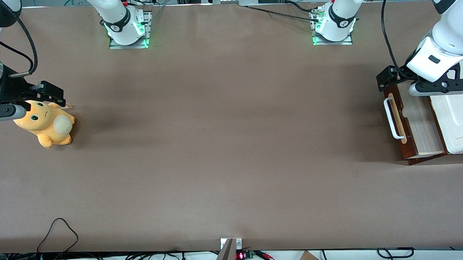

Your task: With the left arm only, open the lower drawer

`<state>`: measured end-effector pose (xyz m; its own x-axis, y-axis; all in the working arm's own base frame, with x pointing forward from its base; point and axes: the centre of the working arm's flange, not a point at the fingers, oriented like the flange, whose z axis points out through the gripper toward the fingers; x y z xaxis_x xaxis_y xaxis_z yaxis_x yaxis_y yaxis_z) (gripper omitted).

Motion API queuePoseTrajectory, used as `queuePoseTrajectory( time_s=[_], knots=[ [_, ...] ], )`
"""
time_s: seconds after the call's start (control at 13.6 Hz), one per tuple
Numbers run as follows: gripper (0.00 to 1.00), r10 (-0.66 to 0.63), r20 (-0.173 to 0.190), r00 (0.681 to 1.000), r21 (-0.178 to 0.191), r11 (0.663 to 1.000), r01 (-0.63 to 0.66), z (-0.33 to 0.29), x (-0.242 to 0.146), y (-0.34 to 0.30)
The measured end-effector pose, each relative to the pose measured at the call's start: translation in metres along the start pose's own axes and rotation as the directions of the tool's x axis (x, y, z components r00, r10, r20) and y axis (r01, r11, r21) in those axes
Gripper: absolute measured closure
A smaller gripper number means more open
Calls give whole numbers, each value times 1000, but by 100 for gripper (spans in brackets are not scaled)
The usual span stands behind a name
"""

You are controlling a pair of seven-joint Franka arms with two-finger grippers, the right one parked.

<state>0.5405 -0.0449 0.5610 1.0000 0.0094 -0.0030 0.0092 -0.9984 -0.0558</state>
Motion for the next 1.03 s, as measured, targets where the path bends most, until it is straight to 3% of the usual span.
queuePoseTrajectory(
  time_s=[1.03],
  knots=[
    [0,1,-8,1000,0,1000,-1,-13,-3,-1]
  ],
)
